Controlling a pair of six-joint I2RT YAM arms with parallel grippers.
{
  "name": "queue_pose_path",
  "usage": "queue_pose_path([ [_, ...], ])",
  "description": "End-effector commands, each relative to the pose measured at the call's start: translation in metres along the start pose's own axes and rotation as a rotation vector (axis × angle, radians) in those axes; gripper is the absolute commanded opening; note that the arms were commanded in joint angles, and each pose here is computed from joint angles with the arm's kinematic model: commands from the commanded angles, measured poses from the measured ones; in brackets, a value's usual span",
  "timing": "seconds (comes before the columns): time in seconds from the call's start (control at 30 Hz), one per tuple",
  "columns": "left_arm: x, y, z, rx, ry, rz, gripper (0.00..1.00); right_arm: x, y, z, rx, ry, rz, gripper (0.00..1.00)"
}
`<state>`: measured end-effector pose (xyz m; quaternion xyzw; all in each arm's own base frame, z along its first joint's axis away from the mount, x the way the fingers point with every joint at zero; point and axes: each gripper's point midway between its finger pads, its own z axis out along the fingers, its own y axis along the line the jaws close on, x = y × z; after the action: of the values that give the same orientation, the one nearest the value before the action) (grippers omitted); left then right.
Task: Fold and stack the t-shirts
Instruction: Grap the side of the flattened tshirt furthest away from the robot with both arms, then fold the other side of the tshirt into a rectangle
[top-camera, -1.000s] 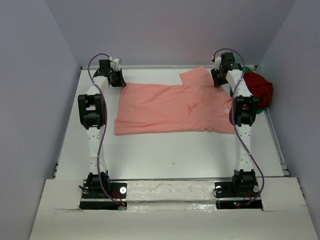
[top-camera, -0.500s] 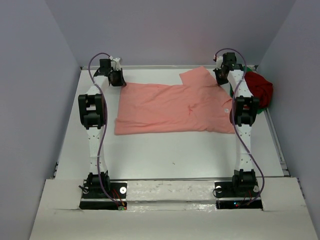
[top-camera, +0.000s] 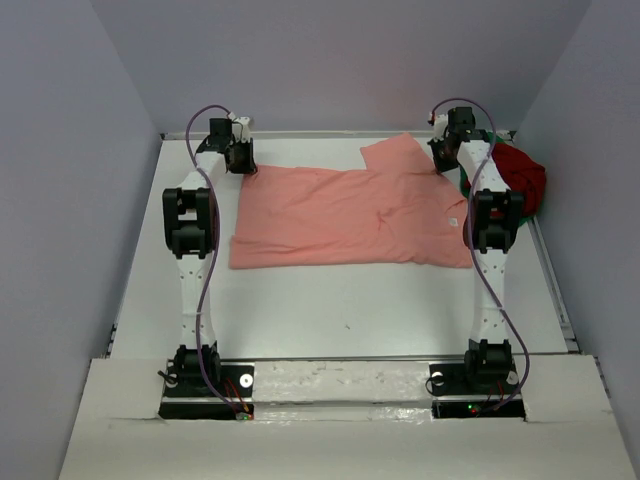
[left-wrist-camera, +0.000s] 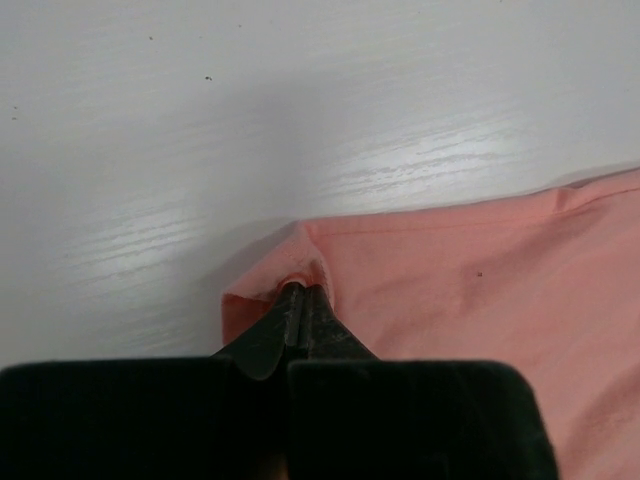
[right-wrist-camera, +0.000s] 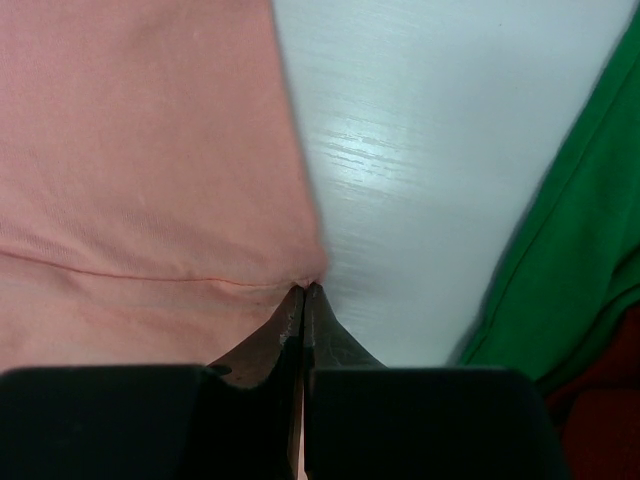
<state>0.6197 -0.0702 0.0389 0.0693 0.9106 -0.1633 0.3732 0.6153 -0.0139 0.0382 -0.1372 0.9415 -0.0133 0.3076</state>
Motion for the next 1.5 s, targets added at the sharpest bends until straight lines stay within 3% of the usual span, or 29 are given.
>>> queue_pose_path([
  [0.0,-0.044,-0.012,-0.045,-0.034,-0.092,0.071,0.0,-0.04,-0.012,-0.044,0.023,-0.114,-0.017,0.0],
  [0.4,-0.052,-0.003,-0.075,-0.144,-0.138,0.125,0.0,-0.044,-0.012,-0.057,0.021,-0.124,-0.029,0.0],
  [1.1,-0.06,-0.02,-0.104,-0.106,-0.149,0.152,0.0,-0.042,-0.022,-0.082,0.085,-0.123,-0.075,0.0],
  [1.43,-0.057,-0.013,-0.123,-0.128,-0.14,0.163,0.0,-0.045,-0.025,-0.096,0.107,-0.133,-0.083,0.0],
  [1.47,-0.056,0.002,-0.13,-0.151,-0.138,0.142,0.0,-0.044,-0.025,-0.098,0.11,-0.131,-0.087,0.0],
])
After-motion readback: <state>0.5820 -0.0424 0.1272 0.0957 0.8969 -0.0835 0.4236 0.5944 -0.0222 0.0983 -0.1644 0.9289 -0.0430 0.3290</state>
